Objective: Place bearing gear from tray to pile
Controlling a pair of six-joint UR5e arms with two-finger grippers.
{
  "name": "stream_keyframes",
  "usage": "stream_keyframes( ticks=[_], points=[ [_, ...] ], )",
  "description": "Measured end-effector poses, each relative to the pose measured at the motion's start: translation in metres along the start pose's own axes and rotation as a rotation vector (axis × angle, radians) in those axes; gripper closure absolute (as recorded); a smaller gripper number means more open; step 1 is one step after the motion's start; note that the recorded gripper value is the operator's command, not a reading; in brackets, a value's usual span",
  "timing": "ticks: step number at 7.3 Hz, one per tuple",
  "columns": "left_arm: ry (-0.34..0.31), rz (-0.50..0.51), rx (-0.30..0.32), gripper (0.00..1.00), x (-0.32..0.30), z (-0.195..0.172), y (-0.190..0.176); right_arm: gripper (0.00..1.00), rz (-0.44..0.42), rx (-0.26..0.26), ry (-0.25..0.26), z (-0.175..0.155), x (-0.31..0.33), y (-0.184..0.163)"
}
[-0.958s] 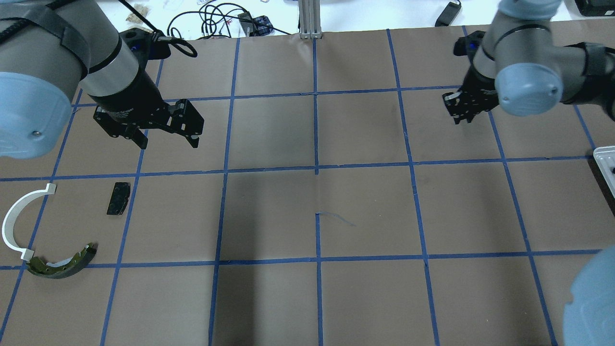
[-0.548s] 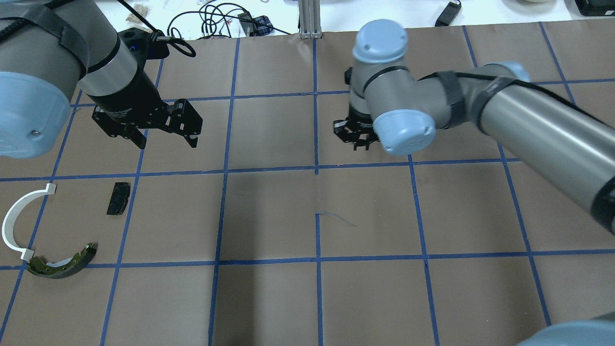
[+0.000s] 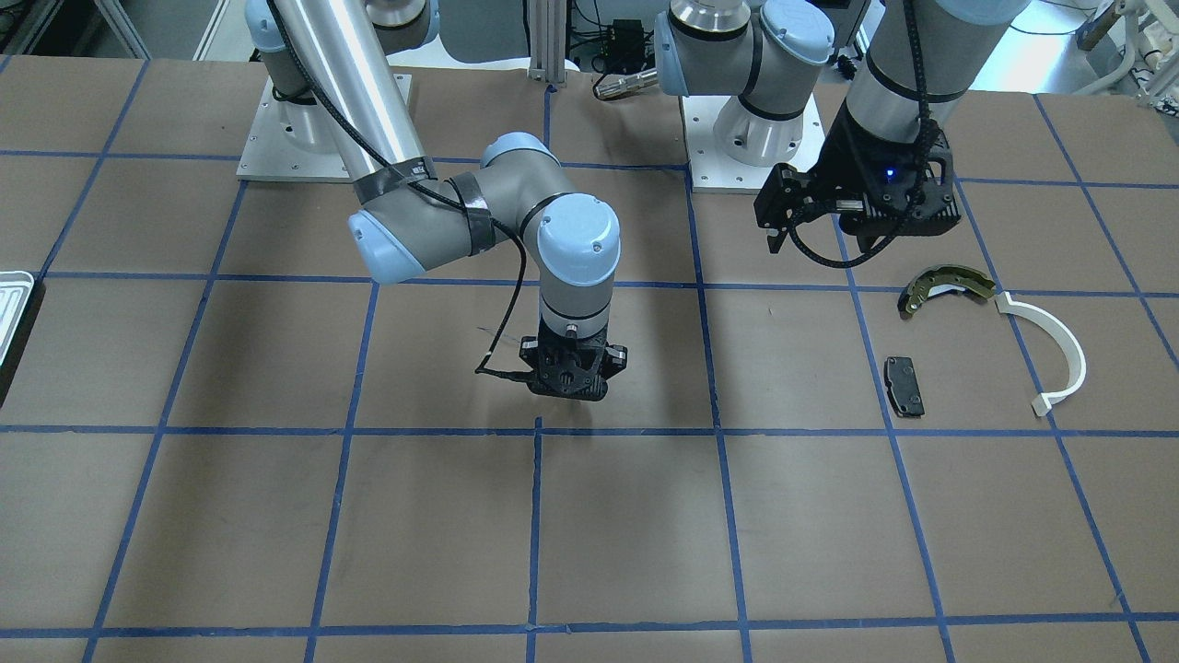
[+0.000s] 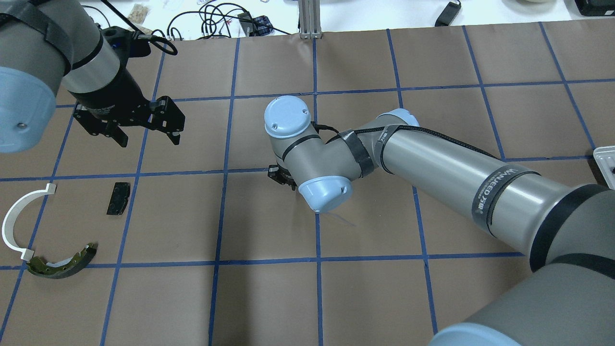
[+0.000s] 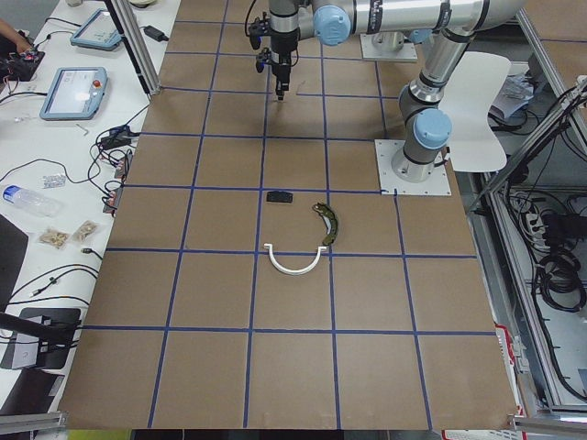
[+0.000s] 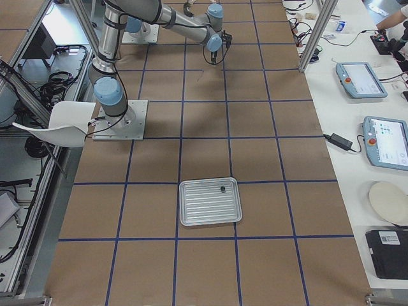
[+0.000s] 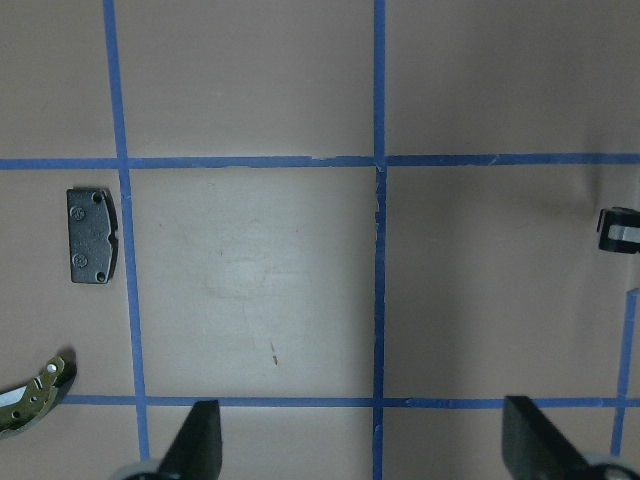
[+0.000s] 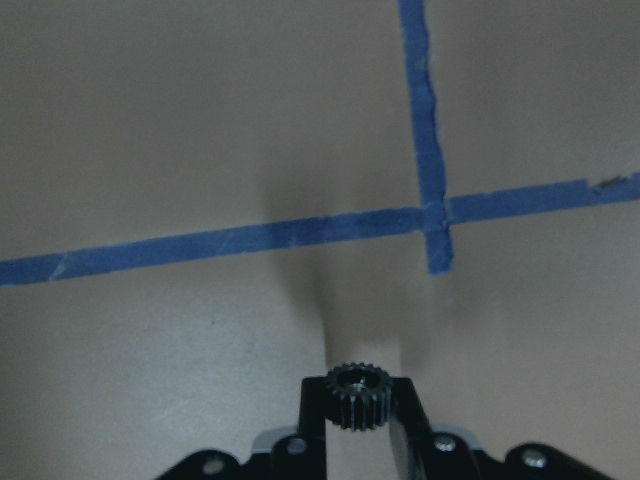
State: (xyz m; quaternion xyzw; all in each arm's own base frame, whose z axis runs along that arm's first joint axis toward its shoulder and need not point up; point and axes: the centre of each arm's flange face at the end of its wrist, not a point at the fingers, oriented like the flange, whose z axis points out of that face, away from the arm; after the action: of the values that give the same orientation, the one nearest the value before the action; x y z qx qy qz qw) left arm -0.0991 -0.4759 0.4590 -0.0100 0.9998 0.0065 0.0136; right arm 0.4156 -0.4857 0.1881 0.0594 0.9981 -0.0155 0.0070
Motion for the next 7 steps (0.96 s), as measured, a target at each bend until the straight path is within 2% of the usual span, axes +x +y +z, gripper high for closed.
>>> stream_keyframes(
  ticks=[2,3,5,7],
  points=[
    [-0.002,-0.007,0.011,0.00,-0.003,-0.003,-0.004,0.00,-0.016,0.010,-0.058,-0.031,0.005,-0.008],
    [-0.001,-0.007,0.006,0.00,-0.003,0.001,-0.005,0.00,-0.046,0.009,-0.068,-0.055,0.030,-0.025],
    [0.004,-0.008,-0.016,0.00,0.004,0.015,-0.011,0.00,-0.128,0.004,-0.050,-0.097,0.143,-0.089],
    [0.008,0.000,-0.031,0.00,0.041,0.036,-0.017,0.00,-0.183,0.017,0.009,-0.123,0.297,-0.144]
  ],
)
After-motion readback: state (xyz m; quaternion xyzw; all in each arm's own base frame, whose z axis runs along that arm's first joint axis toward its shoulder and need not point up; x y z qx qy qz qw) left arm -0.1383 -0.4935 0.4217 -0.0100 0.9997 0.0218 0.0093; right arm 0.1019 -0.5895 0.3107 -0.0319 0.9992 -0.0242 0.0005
